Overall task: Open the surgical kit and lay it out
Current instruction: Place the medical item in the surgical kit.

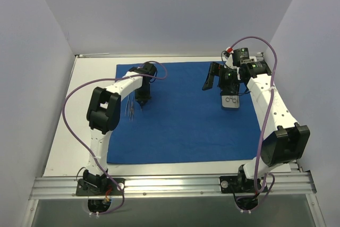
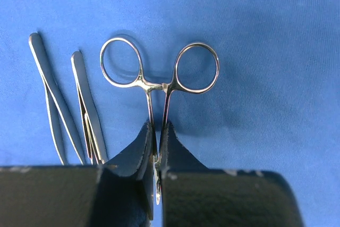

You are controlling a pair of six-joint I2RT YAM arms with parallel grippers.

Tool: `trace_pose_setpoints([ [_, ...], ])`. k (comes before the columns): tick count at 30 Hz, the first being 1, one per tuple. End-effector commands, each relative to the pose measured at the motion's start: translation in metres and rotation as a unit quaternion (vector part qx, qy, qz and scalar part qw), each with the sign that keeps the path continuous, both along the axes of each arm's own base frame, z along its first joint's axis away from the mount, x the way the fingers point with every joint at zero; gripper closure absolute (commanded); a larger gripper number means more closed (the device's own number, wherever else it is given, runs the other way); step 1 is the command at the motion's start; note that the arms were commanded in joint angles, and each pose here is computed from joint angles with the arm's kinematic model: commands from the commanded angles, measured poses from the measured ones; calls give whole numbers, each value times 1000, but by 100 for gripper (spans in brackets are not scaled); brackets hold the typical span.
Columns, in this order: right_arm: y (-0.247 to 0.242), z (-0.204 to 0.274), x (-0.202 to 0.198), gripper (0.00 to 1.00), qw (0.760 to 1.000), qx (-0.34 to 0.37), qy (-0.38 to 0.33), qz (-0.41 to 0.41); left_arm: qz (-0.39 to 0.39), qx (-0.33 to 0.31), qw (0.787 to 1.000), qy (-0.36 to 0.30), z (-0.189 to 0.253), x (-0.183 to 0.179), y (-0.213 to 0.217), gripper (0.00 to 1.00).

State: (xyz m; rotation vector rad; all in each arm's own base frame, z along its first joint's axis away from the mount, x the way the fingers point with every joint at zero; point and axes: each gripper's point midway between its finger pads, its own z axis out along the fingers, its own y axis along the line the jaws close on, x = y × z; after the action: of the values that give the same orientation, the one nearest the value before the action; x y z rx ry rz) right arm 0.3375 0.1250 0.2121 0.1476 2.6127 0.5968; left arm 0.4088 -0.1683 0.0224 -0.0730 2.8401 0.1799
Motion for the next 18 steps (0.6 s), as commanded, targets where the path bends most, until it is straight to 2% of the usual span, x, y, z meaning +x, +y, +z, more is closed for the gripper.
trace_pose_setpoints([
  [1,1,0,0,0,1000,7,0,-3,-9,-10,1000,-11,1,11,-12,98],
  [10,0,-1,0,0,1000,6,0,-2,-5,-21,999,24,-17,-3,-15,97],
  [15,1,-2,1,0,1000,6,0,-1,1,-28,999,30,-21,-7,-15,82],
  [18,1,-2,1,0,1000,6,0,-2,4,-33,999,30,-21,-7,-14,78],
])
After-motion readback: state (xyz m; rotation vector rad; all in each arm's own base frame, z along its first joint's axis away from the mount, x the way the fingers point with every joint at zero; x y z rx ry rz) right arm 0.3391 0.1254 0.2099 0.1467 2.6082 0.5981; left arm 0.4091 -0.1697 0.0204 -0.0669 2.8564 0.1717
